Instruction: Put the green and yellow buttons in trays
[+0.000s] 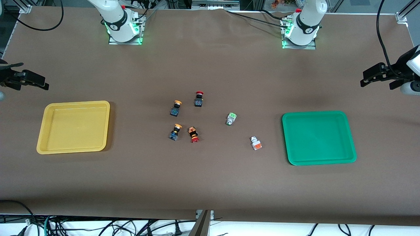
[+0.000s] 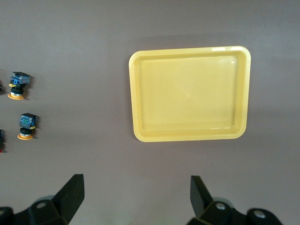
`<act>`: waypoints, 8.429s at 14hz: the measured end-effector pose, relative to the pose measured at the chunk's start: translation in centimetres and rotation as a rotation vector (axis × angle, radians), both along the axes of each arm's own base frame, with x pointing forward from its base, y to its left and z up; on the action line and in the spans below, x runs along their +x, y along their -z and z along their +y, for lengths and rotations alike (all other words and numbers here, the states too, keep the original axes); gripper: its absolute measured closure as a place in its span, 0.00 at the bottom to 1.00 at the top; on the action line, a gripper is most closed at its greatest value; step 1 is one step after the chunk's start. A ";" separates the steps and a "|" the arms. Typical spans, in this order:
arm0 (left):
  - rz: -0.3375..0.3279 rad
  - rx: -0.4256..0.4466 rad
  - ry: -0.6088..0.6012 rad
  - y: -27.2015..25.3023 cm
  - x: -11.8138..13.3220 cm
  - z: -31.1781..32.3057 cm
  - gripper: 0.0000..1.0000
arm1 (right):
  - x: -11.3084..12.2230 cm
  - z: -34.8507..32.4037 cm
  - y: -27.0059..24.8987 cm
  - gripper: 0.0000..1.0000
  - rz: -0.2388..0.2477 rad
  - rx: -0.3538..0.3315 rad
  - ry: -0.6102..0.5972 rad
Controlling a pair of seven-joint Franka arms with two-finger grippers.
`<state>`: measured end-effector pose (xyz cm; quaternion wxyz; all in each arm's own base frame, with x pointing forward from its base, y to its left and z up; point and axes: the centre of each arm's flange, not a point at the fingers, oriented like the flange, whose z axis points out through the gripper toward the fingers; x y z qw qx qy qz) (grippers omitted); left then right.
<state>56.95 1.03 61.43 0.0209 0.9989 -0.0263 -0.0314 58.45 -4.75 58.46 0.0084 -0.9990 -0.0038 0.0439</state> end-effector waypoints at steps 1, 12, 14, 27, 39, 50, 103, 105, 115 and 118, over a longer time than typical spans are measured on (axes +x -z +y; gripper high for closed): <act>0.013 0.000 0.001 0.3 0.0 0.0 0.00 | 0.0 0.0 0.0 0.00 0.000 0.000 0.000; 0.011 -0.001 0.007 -0.5 0.3 -0.7 0.00 | 0.2 0.0 0.1 0.00 -0.007 -0.001 0.000; 0.042 0.000 -0.031 0.8 0.6 -3.4 0.00 | 0.3 0.2 0.2 0.00 -0.009 0.001 -0.002; 0.118 -0.007 -0.129 22.6 3.2 -33.5 0.00 | 2.2 0.3 5.4 0.00 0.078 0.003 -0.006; 0.180 -0.002 -0.109 38.8 1.6 -39.4 0.00 | 7.8 18.4 22.4 0.00 0.077 -0.065 0.114; 0.198 0.001 -0.098 43.8 0.0 -41.3 0.36 | -0.4 34.9 34.5 0.00 0.054 -0.048 0.321; 0.037 0.009 -0.186 44.2 9.4 -28.1 0.36 | 6.2 33.3 32.6 0.00 -0.116 -0.029 0.263; 0.025 0.020 -0.178 44.1 9.6 -27.9 0.56 | 5.9 35.9 34.2 0.00 -0.156 -0.012 0.294; 0.048 0.055 0.004 34.1 14.6 -11.0 0.59 | 5.1 38.6 38.8 0.05 -0.209 0.011 0.350; 0.116 0.045 0.013 35.5 14.0 -4.3 0.59 | 5.2 38.5 38.8 0.37 -0.213 0.008 0.339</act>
